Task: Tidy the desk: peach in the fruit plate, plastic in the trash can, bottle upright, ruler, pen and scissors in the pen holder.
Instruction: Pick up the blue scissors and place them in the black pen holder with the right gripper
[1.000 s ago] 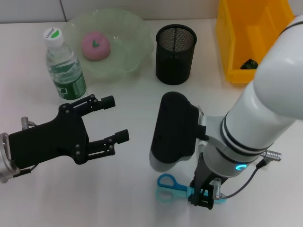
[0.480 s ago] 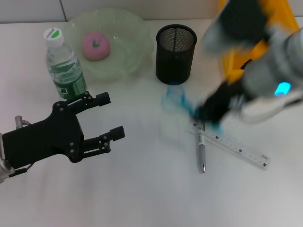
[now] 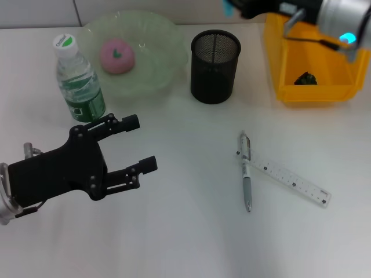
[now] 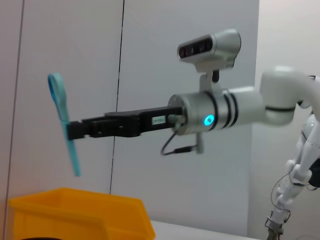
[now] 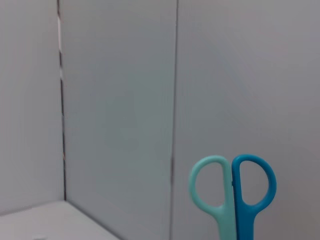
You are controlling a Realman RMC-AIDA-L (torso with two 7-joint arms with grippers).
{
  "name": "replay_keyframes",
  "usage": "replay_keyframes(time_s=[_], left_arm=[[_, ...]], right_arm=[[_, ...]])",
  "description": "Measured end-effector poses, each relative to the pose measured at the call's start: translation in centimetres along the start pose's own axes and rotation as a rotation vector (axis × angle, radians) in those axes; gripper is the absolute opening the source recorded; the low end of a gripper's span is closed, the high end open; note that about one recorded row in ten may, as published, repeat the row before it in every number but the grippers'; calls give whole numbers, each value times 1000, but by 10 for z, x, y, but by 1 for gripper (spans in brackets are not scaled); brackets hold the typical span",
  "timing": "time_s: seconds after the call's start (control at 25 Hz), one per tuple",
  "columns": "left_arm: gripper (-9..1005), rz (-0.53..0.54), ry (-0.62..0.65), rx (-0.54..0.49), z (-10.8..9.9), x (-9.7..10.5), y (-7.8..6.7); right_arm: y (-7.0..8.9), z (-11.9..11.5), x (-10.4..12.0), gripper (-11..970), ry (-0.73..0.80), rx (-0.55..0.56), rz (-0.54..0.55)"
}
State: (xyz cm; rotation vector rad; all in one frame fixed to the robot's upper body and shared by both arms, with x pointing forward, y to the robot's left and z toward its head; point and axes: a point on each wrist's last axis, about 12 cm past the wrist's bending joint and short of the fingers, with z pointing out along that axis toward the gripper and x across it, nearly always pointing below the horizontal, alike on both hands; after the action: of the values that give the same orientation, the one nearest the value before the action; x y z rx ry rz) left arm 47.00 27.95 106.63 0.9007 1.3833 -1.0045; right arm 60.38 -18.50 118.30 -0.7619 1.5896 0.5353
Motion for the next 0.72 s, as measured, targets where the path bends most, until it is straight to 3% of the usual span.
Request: replay_keyframes(time_s=[0.04,0.08,0.24,0.52,0.72], left_arm=[[802,0,-1,3,1,0,0],[802,0,-1,4,1,0,0],[802,-1,0,7,1,0,0],[802,-4,0,12,1,0,-1],[802,-6,2,13,1,1,-2]], right_arm=[[3,9,16,294,-31,6,-43],[3,9,16,296,-31,6,-43],[4,21,49,307,-86,59,-89],[-2,18,71,326,-159,120,-37],[-1,21,85,339,-116,118,1]])
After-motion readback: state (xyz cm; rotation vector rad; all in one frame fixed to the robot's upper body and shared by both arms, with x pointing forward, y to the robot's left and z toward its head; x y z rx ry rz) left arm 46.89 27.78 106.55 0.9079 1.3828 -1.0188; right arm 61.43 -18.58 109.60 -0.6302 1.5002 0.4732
